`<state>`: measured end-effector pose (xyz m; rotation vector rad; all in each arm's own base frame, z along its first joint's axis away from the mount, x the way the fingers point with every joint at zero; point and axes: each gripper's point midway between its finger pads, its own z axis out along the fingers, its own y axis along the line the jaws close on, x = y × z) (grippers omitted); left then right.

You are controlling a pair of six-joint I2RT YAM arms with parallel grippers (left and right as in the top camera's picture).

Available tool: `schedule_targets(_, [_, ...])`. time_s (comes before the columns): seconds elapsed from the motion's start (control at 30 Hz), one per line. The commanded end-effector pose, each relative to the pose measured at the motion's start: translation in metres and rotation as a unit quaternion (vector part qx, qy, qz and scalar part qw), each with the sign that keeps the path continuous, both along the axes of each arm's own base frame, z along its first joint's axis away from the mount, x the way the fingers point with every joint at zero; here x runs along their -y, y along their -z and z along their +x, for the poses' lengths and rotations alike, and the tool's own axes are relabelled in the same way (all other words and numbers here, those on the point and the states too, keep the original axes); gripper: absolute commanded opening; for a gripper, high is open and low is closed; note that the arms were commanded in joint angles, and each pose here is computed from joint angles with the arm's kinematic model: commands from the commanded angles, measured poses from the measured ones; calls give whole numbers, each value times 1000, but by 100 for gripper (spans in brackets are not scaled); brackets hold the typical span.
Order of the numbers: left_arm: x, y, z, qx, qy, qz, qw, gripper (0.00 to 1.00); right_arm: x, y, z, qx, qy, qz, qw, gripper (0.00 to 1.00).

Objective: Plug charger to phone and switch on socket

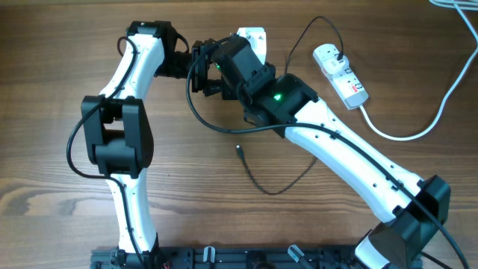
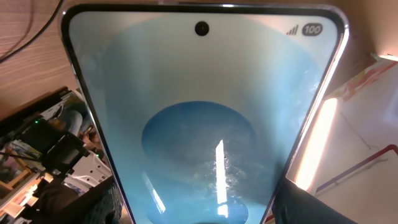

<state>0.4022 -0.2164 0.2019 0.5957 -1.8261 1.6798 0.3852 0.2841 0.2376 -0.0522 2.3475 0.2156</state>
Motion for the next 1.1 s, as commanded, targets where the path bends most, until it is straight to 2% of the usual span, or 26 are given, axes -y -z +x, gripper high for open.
schedule_targets(0.0, [2,-25,-4,31,-2,-26,999,72,-8,0,2,-4,15,25,1000,5])
schedule_targets(0.17, [-1,-25,-2,30,-6,-25,999,73,6,-8,9,7,116,80,990,5])
schedule_targets(0.37, [-14,-25,4,30,-21,-25,999,73,22,-34,9,24,250,210,945,4])
schedule_targets(0.5, [-19,-25,7,30,-28,-24,999,71,22,-39,3,-14,352,347,869,4])
schedule_targets(0.6, [-20,-25,7,24,-29,-24,999,61,11,-29,-6,-79,405,425,806,4])
schedule_targets(0.77, [-18,-25,6,3,-27,-22,999,50,4,-29,-9,-109,443,478,751,4])
schedule_targets(0.87, [-18,-25,6,0,-28,-22,999,44,4,-29,-9,-113,459,494,730,4])
schedule_targets(1.07, [-18,-25,6,-1,-28,-22,999,43,1,-34,-5,-110,452,508,725,4])
